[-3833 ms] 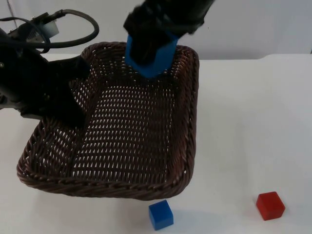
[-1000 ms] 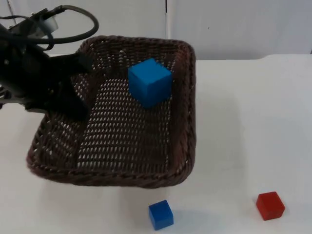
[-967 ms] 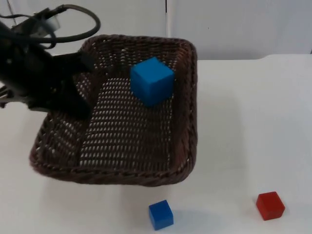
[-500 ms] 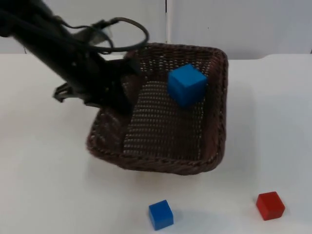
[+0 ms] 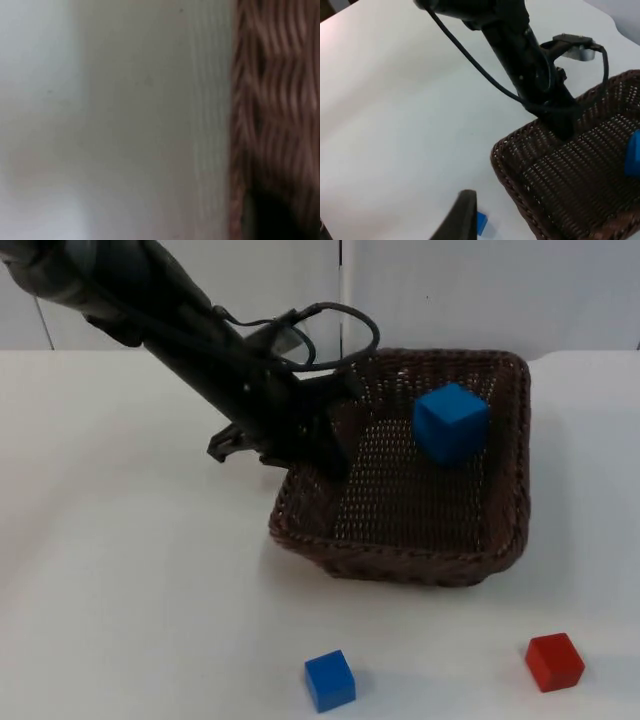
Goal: Pick up the basket with the left hand and place the largest block into the basket with the right hand.
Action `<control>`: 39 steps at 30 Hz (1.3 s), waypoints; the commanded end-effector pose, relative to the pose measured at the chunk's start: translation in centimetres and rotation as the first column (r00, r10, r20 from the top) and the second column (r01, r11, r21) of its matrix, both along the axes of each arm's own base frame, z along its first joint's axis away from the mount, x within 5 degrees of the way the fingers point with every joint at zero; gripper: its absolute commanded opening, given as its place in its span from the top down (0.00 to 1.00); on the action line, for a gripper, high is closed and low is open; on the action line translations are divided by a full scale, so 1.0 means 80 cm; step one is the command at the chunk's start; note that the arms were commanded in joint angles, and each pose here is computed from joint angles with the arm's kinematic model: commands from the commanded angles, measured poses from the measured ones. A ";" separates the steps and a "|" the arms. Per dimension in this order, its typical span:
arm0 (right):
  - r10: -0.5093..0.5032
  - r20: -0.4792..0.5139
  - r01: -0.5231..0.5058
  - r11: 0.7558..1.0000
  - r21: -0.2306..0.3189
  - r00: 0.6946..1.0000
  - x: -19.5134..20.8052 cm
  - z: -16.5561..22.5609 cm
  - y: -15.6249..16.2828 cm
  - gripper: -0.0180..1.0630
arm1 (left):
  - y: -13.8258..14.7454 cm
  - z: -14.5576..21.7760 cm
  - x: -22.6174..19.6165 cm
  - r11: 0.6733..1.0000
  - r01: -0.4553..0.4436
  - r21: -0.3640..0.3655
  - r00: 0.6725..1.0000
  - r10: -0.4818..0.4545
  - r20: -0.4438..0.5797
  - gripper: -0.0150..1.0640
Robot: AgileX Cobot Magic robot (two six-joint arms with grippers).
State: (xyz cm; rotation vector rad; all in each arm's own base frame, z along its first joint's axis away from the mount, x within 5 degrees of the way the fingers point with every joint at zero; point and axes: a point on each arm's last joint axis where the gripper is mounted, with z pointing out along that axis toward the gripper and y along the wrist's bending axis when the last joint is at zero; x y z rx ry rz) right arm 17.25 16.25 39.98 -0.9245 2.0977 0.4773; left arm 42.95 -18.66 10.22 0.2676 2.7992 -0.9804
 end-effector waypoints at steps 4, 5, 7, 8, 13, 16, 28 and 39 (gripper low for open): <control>0.000 0.000 0.000 1.000 0.006 1.000 -0.002 0.001 -0.001 0.14 | -0.012 0.020 0.003 0.993 -0.040 -0.110 0.999 0.039 -0.017 0.23; 0.000 0.000 0.000 1.000 0.006 1.000 -0.002 0.001 -0.001 0.14 | -0.014 0.022 0.002 0.991 -0.036 -0.126 0.999 0.034 -0.024 0.10; 0.000 0.000 0.000 1.000 0.006 1.000 -0.002 0.001 -0.001 0.14 | -0.014 0.023 0.002 0.991 -0.023 -0.134 1.000 0.021 -0.019 0.01; 0.000 0.000 0.000 1.000 0.006 1.000 -0.002 0.001 -0.001 0.14 | -0.015 0.023 0.000 0.990 -0.011 -0.138 1.000 0.007 -0.028 0.01; -0.001 0.003 0.001 1.000 0.006 1.000 -0.002 0.001 -0.001 0.14 | -0.014 0.024 -0.006 0.989 0.056 -0.140 0.998 -0.061 -0.030 0.01; -0.002 0.006 0.002 1.000 0.006 1.000 -0.002 0.002 -0.001 0.14 | -0.012 0.025 -0.009 0.990 0.094 -0.105 0.995 -0.097 -0.024 0.01; -0.001 0.003 0.001 1.000 0.003 1.000 -0.002 0.001 -0.001 0.14 | 0.021 0.062 -0.004 0.974 0.055 0.219 0.992 -0.078 0.100 0.01; -0.009 0.036 0.008 0.999 0.034 0.999 0.001 0.005 0.000 0.14 | 0.029 0.126 -0.019 0.965 0.064 0.256 0.982 -0.107 0.157 0.01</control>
